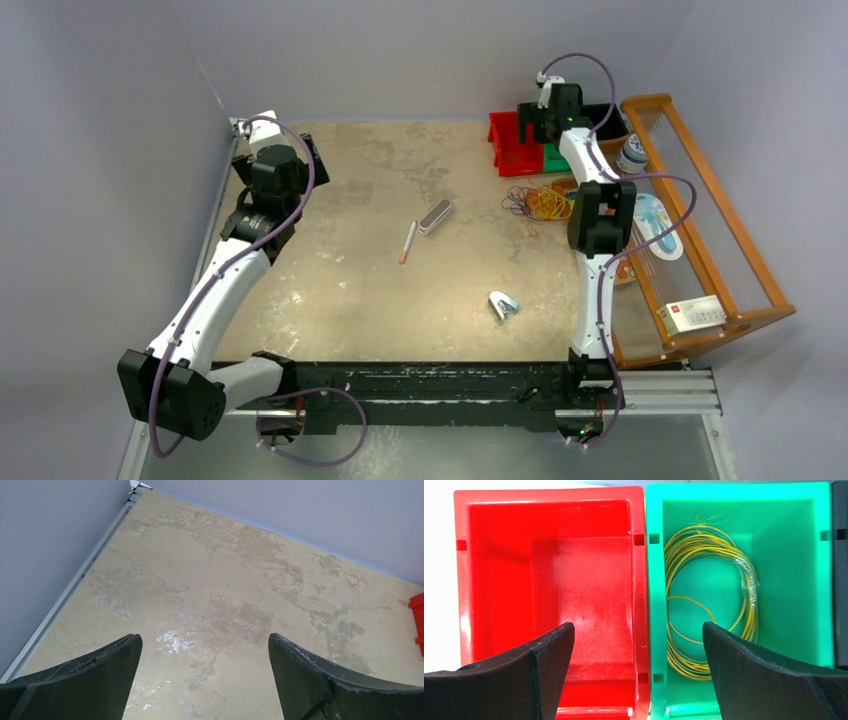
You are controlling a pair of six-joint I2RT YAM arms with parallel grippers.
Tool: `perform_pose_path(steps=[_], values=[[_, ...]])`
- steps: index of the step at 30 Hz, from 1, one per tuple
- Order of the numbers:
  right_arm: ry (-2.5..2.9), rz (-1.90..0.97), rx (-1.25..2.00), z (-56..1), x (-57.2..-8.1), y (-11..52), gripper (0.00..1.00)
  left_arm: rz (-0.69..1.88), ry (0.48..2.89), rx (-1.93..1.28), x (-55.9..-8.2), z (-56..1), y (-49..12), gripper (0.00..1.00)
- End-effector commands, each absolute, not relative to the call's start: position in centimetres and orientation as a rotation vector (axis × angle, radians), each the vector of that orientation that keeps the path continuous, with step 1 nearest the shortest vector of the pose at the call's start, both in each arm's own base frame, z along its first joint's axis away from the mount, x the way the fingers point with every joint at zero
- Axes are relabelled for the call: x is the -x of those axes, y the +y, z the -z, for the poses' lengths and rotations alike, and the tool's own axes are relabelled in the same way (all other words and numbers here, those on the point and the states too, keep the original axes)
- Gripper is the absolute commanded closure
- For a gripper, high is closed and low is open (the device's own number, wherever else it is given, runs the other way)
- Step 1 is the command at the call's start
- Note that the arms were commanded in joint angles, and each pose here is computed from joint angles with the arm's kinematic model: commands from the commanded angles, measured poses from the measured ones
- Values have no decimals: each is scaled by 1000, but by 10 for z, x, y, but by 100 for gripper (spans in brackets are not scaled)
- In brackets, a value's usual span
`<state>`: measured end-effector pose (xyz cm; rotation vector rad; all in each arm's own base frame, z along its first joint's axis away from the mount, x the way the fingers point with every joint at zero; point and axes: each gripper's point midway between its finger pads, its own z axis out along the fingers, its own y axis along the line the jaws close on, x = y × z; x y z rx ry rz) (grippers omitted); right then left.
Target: Untangle the cables
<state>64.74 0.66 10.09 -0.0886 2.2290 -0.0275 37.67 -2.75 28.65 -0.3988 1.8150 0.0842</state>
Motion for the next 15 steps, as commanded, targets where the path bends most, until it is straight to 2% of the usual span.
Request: perform_pose_path(steps=[1,15], values=[[2183,-48,131,-120,-656,15,1,-50,1785,396,-382,-295,-33,3],[2166,-335,198,-109,-650,64,3,-26,1824,375,-389,-286,-41,5]])
